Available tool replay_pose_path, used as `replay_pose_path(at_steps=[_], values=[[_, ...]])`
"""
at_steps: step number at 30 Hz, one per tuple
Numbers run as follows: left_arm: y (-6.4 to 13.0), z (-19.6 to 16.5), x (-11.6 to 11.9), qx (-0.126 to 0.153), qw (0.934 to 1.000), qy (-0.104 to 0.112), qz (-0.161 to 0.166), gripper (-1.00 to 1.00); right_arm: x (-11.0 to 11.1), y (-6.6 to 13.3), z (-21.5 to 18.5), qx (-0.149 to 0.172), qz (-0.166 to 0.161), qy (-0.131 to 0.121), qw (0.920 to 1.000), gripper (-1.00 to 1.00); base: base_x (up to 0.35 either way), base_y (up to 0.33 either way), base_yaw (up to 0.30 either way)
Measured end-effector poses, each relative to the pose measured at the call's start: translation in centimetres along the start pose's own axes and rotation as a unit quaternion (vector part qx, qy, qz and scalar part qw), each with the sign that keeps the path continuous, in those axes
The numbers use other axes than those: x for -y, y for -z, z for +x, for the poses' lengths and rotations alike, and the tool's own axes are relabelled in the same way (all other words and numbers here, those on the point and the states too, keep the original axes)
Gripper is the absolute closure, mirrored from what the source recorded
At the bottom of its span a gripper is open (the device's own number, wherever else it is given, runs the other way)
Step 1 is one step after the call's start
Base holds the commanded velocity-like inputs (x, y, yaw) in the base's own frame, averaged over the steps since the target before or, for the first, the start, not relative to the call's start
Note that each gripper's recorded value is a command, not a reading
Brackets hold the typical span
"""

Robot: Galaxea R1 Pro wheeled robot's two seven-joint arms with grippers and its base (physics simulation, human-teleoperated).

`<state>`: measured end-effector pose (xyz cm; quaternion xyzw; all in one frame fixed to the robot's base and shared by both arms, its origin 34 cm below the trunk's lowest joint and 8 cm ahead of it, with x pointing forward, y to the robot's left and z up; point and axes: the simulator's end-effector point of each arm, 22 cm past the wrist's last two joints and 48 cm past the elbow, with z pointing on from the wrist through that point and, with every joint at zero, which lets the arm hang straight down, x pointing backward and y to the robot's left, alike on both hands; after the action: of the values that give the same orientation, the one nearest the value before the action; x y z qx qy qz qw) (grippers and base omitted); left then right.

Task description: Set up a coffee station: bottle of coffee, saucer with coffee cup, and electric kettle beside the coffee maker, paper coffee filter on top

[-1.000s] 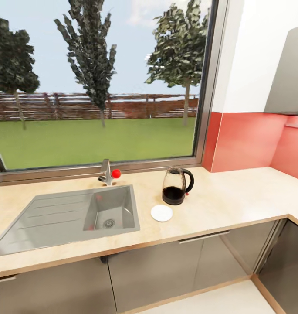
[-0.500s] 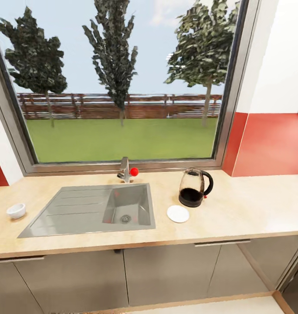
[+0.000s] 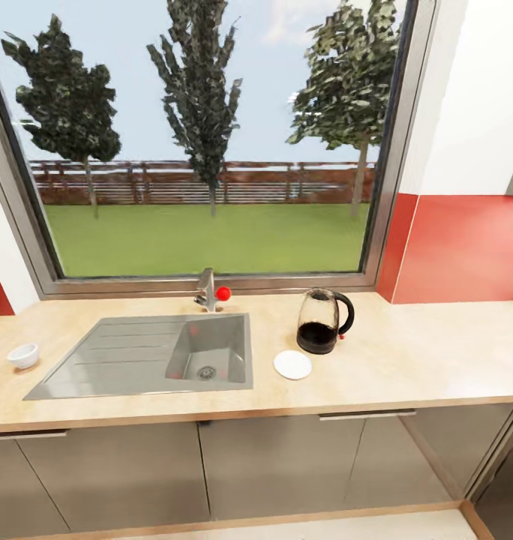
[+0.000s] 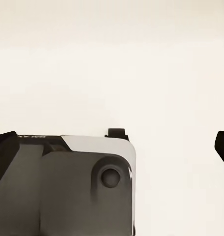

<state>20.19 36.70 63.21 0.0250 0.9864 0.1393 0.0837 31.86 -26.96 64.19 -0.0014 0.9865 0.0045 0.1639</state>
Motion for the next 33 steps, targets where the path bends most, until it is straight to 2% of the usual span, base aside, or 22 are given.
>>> replay_pose_path(at_steps=[3,6,7,8,9,10,12,13,16,19,20,21,23,24,27,33], values=[[-0.1,-0.4,-0.1,0.002,1.0000,-0.001,0.002,-1.00,0.0,0.0,0.0,0.000,0.001,-0.002,1.0000,-1.00,-0.001,-0.007,0.000],[-0.1,-2.8,0.1,0.023,0.9997,-0.008,0.005,-1.00,0.0,0.0,0.0,0.001,0.000,-0.006,1.0000,-1.00,0.000,0.000,0.000],[-0.1,-5.0,0.0,0.044,0.9990,-0.011,0.005,-1.00,0.0,0.0,0.0,0.001,0.000,-0.005,1.0000,-1.00,0.000,0.000,0.000],[0.9,-11.8,3.0,0.113,0.9892,-0.039,0.085,-1.00,-1.4,-0.1,-0.7,0.007,-0.011,0.000,0.9999,-1.00,0.000,0.000,0.000],[3.0,-21.7,3.0,0.193,0.9749,-0.036,0.104,-1.00,-2.0,-0.1,-2.0,0.021,-0.016,0.001,0.9997,-1.00,0.000,0.000,0.000],[3.9,-24.4,3.3,0.215,0.9687,-0.039,0.118,-1.00,-2.4,-0.1,-3.0,0.031,-0.019,0.005,0.9993,-1.00,0.000,0.000,0.000],[4.9,-25.9,4.1,0.232,0.9599,-0.048,0.150,-1.00,-3.2,0.0,-4.9,0.051,-0.027,0.031,0.9979,-1.00,0.000,0.000,0.000],[5.3,-26.6,4.3,0.237,0.9570,-0.051,0.158,-1.00,-3.4,0.0,-5.4,0.056,-0.029,0.041,0.9971,-1.00,0.000,0.000,0.000],[6.9,-29.2,4.7,0.257,0.9422,-0.069,0.204,-1.00,-4.9,0.4,-8.3,0.088,-0.042,0.092,0.9910,-1.00,0.000,0.000,0.000],[8.3,-30.8,4.6,0.262,0.9303,-0.083,0.243,-1.00,-6.1,0.9,-11.0,0.118,-0.049,0.116,0.9851,-1.00,0.000,0.000,0.000],[9.0,-31.5,4.5,0.262,0.9242,-0.090,0.263,-1.00,-6.6,1.2,-12.3,0.132,-0.053,0.122,0.9823,-1.00,0.000,0.000,0.000],[9.8,-32.1,4.4,0.262,0.9177,-0.098,0.282,-1.00,-7.1,1.6,-13.7,0.148,-0.056,0.125,0.9794,-1.00,0.000,0.000,0.000],[10.7,-32.8,4.5,0.264,0.9105,-0.105,0.300,-1.00,-7.7,2.1,-15.3,0.165,-0.060,0.128,0.9761,-1.00,0.000,0.000,0.000],[11.6,-33.5,4.5,0.266,0.9035,-0.112,0.317,-1.00,-8.2,2.6,-16.8,0.182,-0.063,0.129,0.9728,-1.00,0.000,0.000,0.000],[13.8,-35.2,4.7,0.270,0.8895,-0.125,0.347,-1.00,-9.3,4.0,-20.2,0.221,-0.070,0.130,0.9641,-1.00,0.000,0.000,0.000],[17.3,-38.0,4.8,0.272,0.8765,-0.133,0.374,-1.00,-10.7,6.3,-24.5,0.271,-0.080,0.129,0.9505,-1.00,0.000,0.000,0.000]])
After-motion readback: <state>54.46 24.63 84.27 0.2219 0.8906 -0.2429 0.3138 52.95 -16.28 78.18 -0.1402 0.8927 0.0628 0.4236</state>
